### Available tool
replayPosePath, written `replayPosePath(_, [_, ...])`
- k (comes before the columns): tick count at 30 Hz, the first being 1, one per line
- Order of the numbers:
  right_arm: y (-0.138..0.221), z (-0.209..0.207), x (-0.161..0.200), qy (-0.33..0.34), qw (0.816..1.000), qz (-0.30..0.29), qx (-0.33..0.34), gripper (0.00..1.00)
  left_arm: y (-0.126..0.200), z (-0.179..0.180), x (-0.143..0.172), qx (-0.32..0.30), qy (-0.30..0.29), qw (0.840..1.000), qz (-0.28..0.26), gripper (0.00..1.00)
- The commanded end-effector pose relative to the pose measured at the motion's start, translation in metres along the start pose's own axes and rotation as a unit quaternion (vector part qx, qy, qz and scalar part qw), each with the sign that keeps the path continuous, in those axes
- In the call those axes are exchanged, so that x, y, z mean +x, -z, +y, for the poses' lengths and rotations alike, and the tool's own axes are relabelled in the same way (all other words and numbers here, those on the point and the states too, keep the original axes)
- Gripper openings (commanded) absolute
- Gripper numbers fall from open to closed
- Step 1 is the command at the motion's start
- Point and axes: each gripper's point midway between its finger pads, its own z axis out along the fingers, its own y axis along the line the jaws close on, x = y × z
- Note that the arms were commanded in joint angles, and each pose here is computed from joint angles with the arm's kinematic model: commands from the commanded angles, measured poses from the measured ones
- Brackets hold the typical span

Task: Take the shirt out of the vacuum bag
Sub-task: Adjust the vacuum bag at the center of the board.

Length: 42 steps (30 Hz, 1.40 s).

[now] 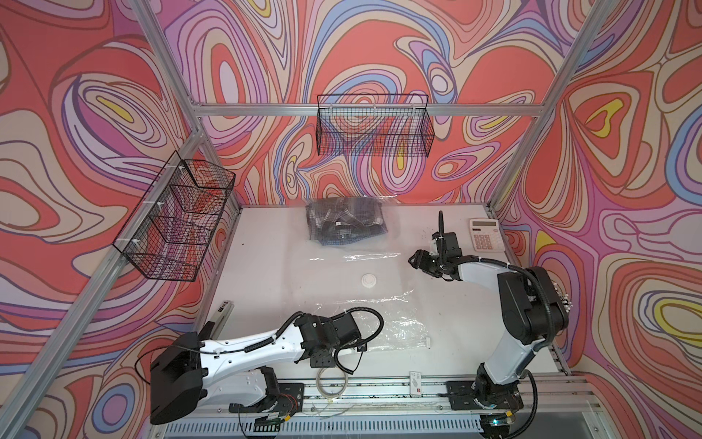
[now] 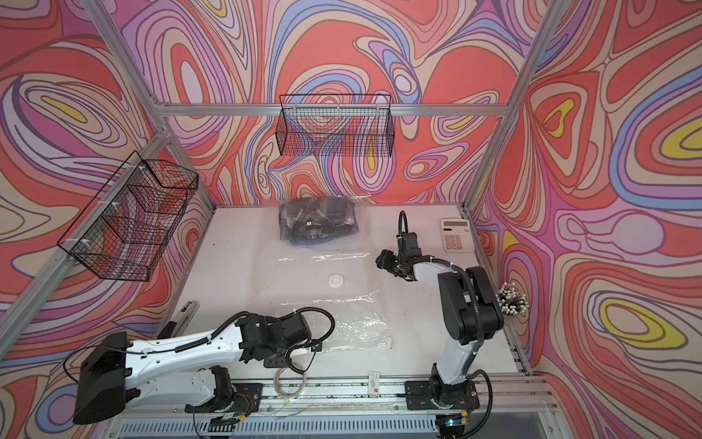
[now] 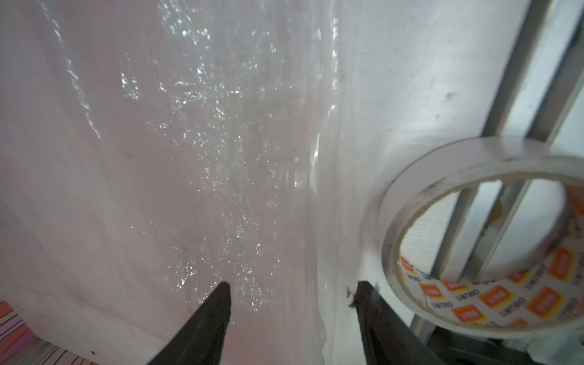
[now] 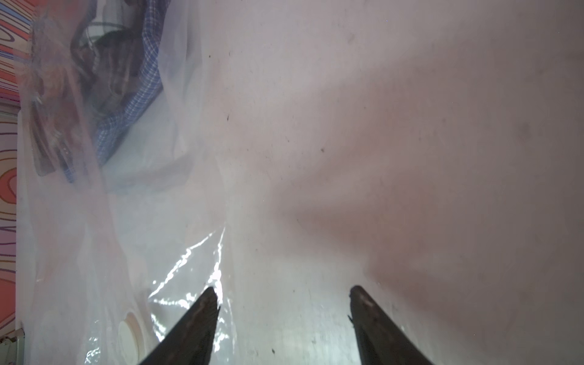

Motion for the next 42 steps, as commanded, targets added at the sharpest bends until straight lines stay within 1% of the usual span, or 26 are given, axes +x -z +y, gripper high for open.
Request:
replayPosePath(1, [-0.011, 0.015, -0.017, 0.008, 1.0, -0.016, -0.025, 0.68, -0.004, 0.011, -0.001, -0.035, -0.006, 0.999, 0.008, 0.65])
replayPosePath(4, [-0.024, 0.02, -0.023, 0.009, 0.999, -0.01, -0.04, 0.66, -0.01, 0.017, 0.002, -0.056, -0.008, 0.998, 0.024, 0.65])
replayPosePath(7, [-0.034, 0.026, -0.027, 0.009, 0.998, -0.007, -0.055, 0.63, -0.014, 0.028, 0.001, -0.086, 0.008, 0.996, 0.037, 0.62])
replayPosePath(10, [-0.043, 0.032, -0.031, 0.006, 0.997, -0.007, -0.074, 0.61, -0.02, 0.032, -0.002, -0.096, 0.018, 0.994, 0.045, 0.57])
replayPosePath(13, [-0.055, 0.043, -0.035, 0.008, 0.995, 0.004, -0.101, 0.56, -0.023, 0.035, -0.006, -0.102, 0.029, 0.993, 0.043, 0.48])
replayPosePath(17, [-0.065, 0.063, -0.042, 0.019, 0.991, 0.01, -0.136, 0.45, -0.023, 0.038, -0.008, -0.109, 0.047, 0.992, 0.04, 0.3])
replayPosePath(19, [-0.071, 0.071, -0.044, 0.023, 0.989, 0.013, -0.144, 0.36, -0.02, 0.041, -0.01, -0.114, 0.059, 0.991, 0.033, 0.16])
replayPosePath(20, [-0.076, 0.075, -0.044, 0.023, 0.989, 0.018, -0.148, 0.3, -0.017, 0.042, -0.012, -0.116, 0.063, 0.991, 0.028, 0.06])
replayPosePath(21, [-0.082, 0.078, -0.045, 0.021, 0.988, 0.023, -0.153, 0.25, -0.014, 0.044, -0.012, -0.121, 0.071, 0.99, 0.023, 0.0])
replayPosePath(24, [-0.105, 0.092, -0.042, 0.018, 0.984, 0.045, -0.17, 0.13, -0.004, 0.052, -0.015, -0.136, 0.082, 0.987, 0.005, 0.0])
replayPosePath(29, [-0.144, 0.131, -0.031, 0.037, 0.977, 0.079, -0.193, 0.07, 0.005, 0.058, -0.018, -0.139, 0.11, 0.984, -0.021, 0.0])
replayPosePath(33, [-0.166, 0.166, -0.02, 0.054, 0.971, 0.092, -0.212, 0.06, 0.004, 0.059, -0.021, -0.13, 0.135, 0.982, -0.022, 0.0])
replayPosePath(39, [-0.193, 0.221, -0.02, 0.056, 0.959, 0.09, -0.263, 0.06, -0.009, 0.066, -0.034, -0.126, 0.165, 0.978, -0.019, 0.0])
replayPosePath(42, [-0.205, 0.243, -0.024, 0.039, 0.951, 0.074, -0.298, 0.11, -0.018, 0.072, -0.041, -0.125, 0.187, 0.974, -0.022, 0.0])
